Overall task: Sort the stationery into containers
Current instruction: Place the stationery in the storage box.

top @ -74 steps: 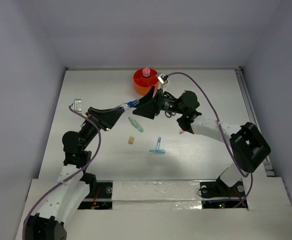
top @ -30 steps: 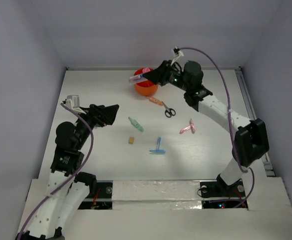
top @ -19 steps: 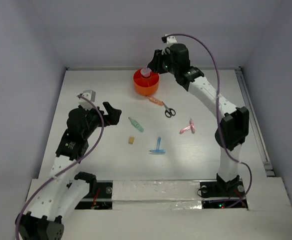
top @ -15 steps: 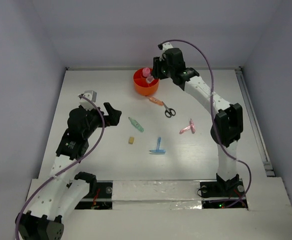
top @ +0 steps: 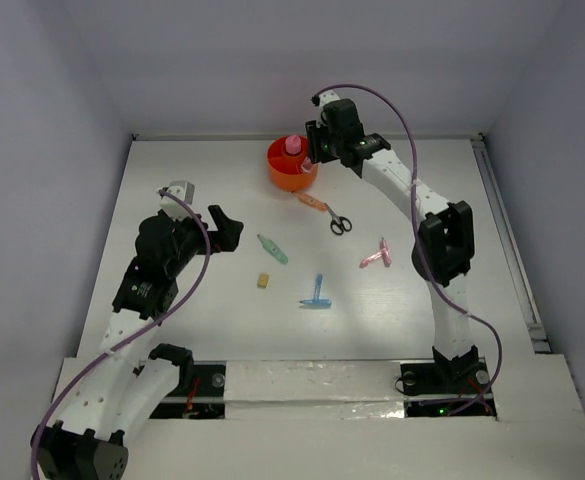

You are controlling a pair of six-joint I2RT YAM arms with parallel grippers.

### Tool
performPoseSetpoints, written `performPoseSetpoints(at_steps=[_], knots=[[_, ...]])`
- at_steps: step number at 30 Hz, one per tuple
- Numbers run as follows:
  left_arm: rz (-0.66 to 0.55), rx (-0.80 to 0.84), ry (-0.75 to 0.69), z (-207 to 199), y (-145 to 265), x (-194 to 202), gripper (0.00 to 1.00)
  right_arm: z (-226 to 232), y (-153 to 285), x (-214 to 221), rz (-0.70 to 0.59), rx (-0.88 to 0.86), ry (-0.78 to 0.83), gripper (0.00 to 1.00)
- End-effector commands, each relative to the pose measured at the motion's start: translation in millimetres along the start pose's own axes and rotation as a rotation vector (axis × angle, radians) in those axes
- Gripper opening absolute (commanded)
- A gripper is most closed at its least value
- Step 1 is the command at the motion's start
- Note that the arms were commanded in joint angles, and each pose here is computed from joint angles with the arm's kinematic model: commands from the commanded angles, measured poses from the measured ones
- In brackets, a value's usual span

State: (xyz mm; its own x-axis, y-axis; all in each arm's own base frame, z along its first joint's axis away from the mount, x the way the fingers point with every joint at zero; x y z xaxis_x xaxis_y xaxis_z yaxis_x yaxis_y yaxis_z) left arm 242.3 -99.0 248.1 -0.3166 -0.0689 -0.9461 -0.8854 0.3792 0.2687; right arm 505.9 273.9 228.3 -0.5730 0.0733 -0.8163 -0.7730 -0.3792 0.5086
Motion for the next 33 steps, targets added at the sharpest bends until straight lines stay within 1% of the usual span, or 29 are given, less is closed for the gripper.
performPoseSetpoints(at_steps=[1,6,10,18,19,20,22,23,25,27,29,31,32,33], knots=[[-0.048,0.013,-0.024,-3,1,-15,0.99,7,11,-38,-0.120,-0.022,0.003,0.04],[-0.048,0.016,-0.024,-3,1,-15,0.99,2,9,-49,-0.160,-0.005,0.005,0.04],[-0.049,0.016,-0.025,-3,1,-15,0.99,-8,-13,-38,-0.127,0.018,0.009,0.04],[-0.043,0.016,-0.024,-3,0,-14,0.99,-17,-30,-28,-0.105,0.059,0.046,0.06],[-0.046,0.017,-0.023,-3,0,-14,0.99,-19,-30,-28,-0.107,0.067,0.051,0.13],[-0.046,0.017,-0.023,-3,0,-14,0.99,-20,-31,-29,-0.117,0.074,0.052,0.22],[-0.043,0.017,-0.022,-3,-1,-14,0.99,-19,-31,-31,-0.130,0.073,0.051,0.50],[-0.042,0.020,-0.021,-4,-1,-14,0.99,-18,-31,-35,-0.146,0.067,0.044,0.73],[-0.043,0.018,-0.022,-3,-1,-13,0.99,-12,-28,-41,-0.161,0.041,0.032,0.90],[-0.047,0.019,-0.021,-4,0,-14,0.99,-4,-23,-50,-0.178,-0.002,0.022,0.96],[-0.048,0.020,-0.022,-4,0,-14,0.99,2,-12,-59,-0.192,-0.031,0.013,0.99],[-0.051,0.021,-0.021,-4,0,-15,0.99,3,-3,-60,-0.199,-0.032,0.005,1.00],[-0.053,0.021,-0.019,-4,1,-15,0.99,7,16,-71,-0.233,-0.043,-0.003,1.00],[-0.054,0.023,-0.021,-4,1,-15,0.99,0,13,-52,-0.203,-0.029,-0.010,0.99]])
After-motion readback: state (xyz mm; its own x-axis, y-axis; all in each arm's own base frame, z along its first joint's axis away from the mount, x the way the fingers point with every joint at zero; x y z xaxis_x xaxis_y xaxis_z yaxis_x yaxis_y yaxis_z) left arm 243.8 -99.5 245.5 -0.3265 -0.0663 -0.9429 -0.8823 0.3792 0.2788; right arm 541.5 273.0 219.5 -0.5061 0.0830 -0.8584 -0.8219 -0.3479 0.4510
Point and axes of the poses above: each gripper's point midway between its finger pads, its own y axis back along the fingers, its own z axis along the line the jaws close on, x = y × z, the point moved 4 cm from there along y, back along the fingers, and after that the axes turned 13 degrees about -y, right-handed, at the moved point
